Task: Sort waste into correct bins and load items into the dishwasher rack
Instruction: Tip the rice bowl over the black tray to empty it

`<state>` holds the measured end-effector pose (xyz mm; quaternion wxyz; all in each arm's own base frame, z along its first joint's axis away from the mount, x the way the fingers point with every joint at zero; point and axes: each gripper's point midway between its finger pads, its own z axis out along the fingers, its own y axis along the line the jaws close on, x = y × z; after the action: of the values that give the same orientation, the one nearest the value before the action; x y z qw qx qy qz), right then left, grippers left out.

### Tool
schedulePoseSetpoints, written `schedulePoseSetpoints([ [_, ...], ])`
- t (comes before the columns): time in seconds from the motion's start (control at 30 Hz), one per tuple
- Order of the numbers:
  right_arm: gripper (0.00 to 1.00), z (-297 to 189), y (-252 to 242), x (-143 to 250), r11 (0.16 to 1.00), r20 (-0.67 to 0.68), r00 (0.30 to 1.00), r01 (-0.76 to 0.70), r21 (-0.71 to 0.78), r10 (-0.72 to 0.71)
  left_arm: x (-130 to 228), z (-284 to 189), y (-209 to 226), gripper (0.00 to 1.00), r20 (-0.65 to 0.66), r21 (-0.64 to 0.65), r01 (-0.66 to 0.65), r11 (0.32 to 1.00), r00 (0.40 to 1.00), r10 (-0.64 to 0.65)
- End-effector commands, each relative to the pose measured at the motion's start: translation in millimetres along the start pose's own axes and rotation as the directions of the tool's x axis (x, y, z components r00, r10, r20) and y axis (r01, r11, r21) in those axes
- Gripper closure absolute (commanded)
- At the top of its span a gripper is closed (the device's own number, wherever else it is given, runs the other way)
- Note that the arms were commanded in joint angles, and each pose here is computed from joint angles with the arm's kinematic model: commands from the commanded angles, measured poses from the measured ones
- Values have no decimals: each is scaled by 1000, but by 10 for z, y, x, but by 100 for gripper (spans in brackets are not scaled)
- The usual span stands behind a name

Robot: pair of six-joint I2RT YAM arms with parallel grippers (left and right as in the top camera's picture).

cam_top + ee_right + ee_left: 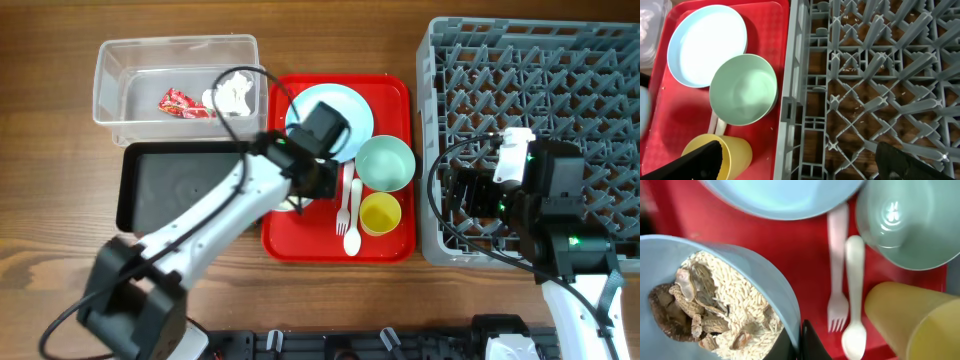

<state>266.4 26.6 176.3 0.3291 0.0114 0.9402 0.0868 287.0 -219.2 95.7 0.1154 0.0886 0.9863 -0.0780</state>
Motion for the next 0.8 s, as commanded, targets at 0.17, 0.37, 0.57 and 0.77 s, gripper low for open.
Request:
schedulePoseSetpoints([
  [0.17, 0, -48, 47, -80, 1000, 19, 1000, 2, -19, -2, -305, -462, 592, 96, -16, 288, 184, 940, 982, -188],
  [0.37, 0, -47, 47, -78, 1000, 19, 1000, 2, -19, -1, -253, -386, 1163, 96, -78, 521, 284, 805, 955, -287],
  [0.57, 0, -47, 47, -77, 1000, 18, 1000, 2, -19, -2, -116, -356, 1562, 96, -88, 708, 334, 622, 916, -392],
  [0.77, 0, -47, 47, -75, 1000, 18, 1000, 2, -19, -2, -202, -648, 1800, 96, -63, 885, 293, 361, 844, -532],
])
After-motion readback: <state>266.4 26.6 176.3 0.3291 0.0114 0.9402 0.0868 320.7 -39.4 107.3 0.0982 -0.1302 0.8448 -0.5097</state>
